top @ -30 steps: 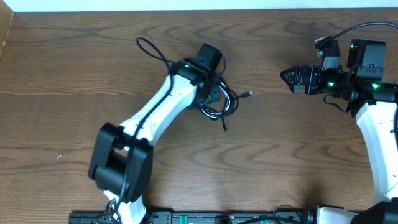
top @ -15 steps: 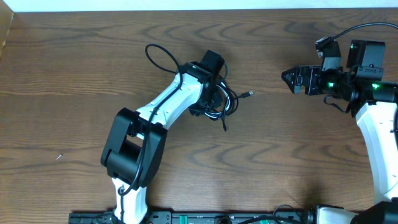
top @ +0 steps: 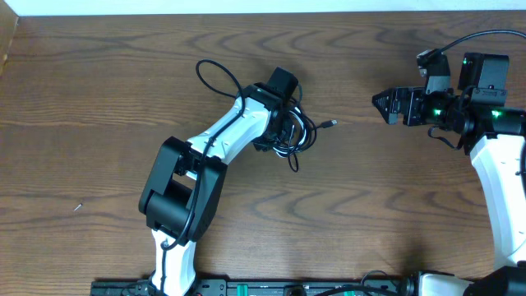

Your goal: Untangle cables

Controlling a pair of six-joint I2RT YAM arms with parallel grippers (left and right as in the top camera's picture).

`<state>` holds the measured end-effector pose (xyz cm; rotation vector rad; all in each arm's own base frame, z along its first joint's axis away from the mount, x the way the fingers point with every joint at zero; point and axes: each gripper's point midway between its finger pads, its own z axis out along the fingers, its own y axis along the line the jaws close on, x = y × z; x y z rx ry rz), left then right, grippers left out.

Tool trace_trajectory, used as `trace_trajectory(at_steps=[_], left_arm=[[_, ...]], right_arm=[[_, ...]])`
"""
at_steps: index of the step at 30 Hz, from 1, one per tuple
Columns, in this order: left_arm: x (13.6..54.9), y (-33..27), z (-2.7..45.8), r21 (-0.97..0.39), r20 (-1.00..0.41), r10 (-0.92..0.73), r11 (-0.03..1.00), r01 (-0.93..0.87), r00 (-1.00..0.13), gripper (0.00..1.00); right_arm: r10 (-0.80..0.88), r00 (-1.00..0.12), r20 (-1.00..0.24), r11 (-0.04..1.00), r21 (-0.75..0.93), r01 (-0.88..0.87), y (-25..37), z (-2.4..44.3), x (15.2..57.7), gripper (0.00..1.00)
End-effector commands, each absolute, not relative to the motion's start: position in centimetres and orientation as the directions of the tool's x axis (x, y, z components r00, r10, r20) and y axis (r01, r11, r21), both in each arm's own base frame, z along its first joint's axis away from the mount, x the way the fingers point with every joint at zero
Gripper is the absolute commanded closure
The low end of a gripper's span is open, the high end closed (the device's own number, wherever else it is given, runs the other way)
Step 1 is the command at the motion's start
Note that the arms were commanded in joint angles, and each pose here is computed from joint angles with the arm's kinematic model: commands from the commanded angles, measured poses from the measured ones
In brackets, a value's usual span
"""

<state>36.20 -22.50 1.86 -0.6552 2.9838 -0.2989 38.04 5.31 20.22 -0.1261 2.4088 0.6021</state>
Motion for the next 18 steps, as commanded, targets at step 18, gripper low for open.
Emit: trace_trajectory(at_steps=[18], left_arm=[[34.9,-21.9,-2.5,-0.117,0.033,-0.446,0.887,-0.446,-0.895,0.92]], right_arm=[[0.048,-0.778,-0.627,0.890,0.381,-0.252,5.5,20.8,38.2,0.02]])
